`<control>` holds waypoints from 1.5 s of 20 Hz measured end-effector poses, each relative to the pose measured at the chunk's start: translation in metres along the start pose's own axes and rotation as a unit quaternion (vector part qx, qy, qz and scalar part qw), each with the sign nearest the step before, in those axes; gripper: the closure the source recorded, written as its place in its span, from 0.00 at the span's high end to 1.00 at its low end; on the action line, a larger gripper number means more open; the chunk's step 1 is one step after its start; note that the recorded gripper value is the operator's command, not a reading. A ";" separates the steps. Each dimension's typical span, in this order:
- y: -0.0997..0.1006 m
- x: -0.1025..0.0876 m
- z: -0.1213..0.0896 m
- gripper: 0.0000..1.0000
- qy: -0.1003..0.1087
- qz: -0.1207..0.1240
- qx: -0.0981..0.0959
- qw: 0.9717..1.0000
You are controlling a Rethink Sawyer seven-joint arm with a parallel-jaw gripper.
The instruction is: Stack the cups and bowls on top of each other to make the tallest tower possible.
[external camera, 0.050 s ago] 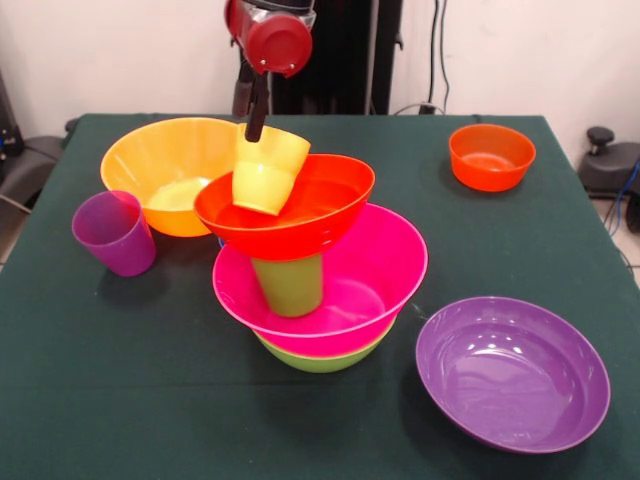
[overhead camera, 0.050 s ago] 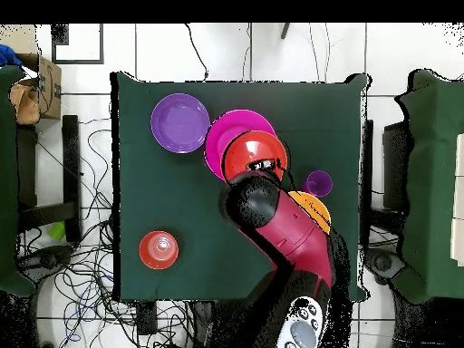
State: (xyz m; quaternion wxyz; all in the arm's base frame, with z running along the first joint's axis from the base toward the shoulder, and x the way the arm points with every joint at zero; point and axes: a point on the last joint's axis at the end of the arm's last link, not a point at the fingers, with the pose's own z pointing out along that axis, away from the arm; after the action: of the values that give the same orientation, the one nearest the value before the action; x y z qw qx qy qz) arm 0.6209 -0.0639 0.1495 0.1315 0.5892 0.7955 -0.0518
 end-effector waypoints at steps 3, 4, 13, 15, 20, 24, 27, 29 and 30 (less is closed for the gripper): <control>0.002 0.000 0.001 1.00 -0.006 -0.001 -0.005 1.000; 0.003 0.000 0.001 1.00 -0.007 -0.001 -0.006 1.000; -0.001 0.005 0.017 1.00 -0.007 -0.002 0.003 1.000; -0.002 0.007 0.021 1.00 -0.006 -0.001 0.006 1.000; -0.002 0.011 0.025 1.00 -0.004 -0.003 0.010 1.000; -0.003 0.015 0.028 1.00 -0.002 -0.005 0.013 1.000; -0.003 0.021 0.032 1.00 -0.001 -0.009 0.016 1.000; -0.004 0.024 0.035 1.00 0.000 -0.012 0.019 1.000; -0.004 0.026 0.036 1.00 0.001 -0.013 0.020 1.000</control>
State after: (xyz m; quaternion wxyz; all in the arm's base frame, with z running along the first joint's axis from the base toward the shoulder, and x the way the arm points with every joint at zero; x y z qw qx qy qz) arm 0.6155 -0.0500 0.1078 0.1186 0.5815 0.8019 -0.0684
